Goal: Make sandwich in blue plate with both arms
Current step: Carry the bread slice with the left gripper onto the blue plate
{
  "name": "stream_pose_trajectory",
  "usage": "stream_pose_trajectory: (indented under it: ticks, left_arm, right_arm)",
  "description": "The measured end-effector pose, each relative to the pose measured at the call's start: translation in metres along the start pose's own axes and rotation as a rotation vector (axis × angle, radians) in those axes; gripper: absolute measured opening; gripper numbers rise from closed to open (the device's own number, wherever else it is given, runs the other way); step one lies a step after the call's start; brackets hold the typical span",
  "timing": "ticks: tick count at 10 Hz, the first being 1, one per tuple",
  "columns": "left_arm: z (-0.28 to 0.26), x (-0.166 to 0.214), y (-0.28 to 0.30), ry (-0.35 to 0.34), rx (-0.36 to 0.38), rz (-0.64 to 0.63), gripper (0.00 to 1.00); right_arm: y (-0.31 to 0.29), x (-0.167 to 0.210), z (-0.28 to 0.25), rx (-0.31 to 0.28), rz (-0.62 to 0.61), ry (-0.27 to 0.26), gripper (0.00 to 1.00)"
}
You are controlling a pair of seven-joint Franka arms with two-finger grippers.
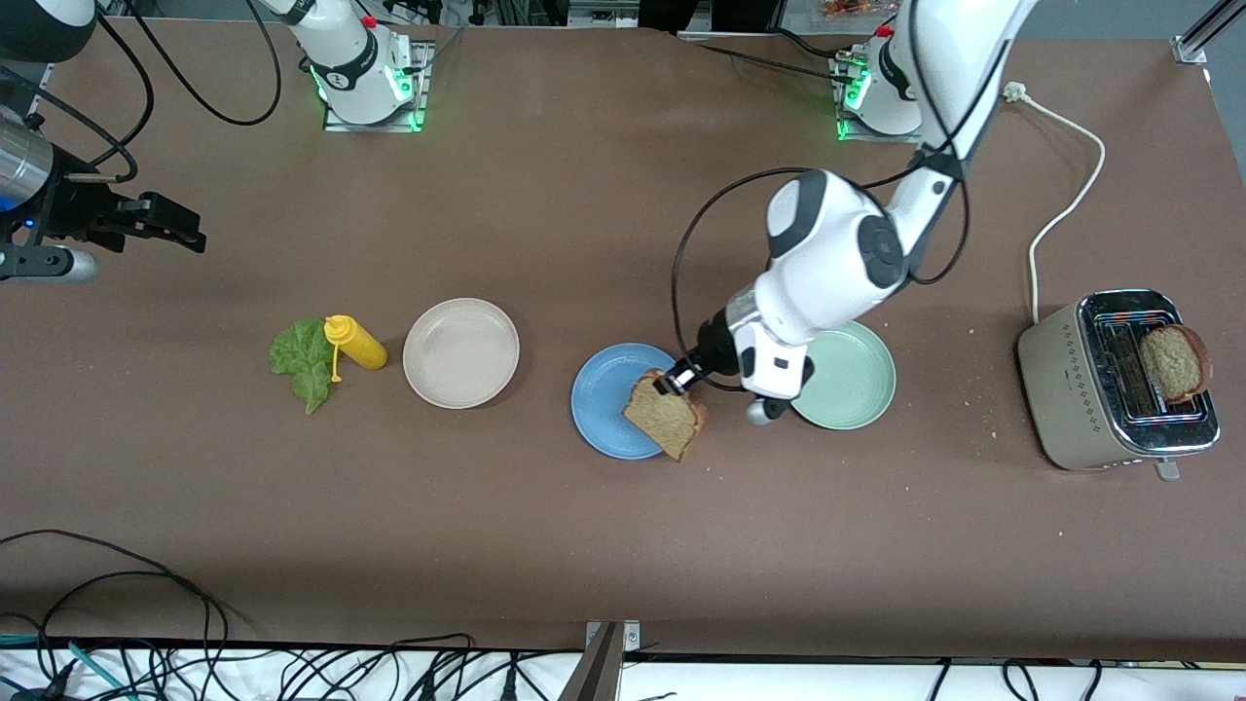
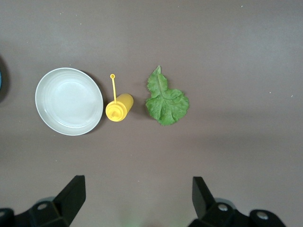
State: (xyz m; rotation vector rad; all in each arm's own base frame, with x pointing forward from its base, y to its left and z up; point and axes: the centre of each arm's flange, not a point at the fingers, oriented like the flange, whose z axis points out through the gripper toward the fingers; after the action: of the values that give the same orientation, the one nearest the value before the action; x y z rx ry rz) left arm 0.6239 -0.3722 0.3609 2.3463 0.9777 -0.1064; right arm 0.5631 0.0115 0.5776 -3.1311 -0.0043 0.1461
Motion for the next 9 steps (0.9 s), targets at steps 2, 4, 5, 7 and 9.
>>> stream_pose_trajectory:
  ticks: [2, 4, 5, 7, 9]
  left_arm:
    - [0.032, -0.019, -0.006, -0.003, 0.001, 0.013, 0.09]
    - [0.056, -0.034, -0.013, 0.004, -0.01, 0.02, 0.09]
    - [0.069, -0.041, -0.017, 0.01, -0.014, 0.024, 0.09]
    - [0.086, -0.047, -0.024, 0.008, -0.006, 0.025, 0.09]
    - [0.094, -0.046, -0.028, 0.008, 0.001, 0.022, 0.09]
  right_arm:
    - [0.0, 0.0, 0.0, 0.0, -0.001, 0.0, 1.0]
    - [0.0, 0.0, 0.0, 0.0, 0.0, 0.0, 1.0]
    - [0.0, 0.0, 0.0, 0.0, 0.0, 0.0, 1.0]
    - [0.0, 0.0, 0.0, 0.0, 0.0, 0.0, 1.0]
    - [0.0, 0.0, 0.0, 0.0, 0.0, 0.0, 1.0]
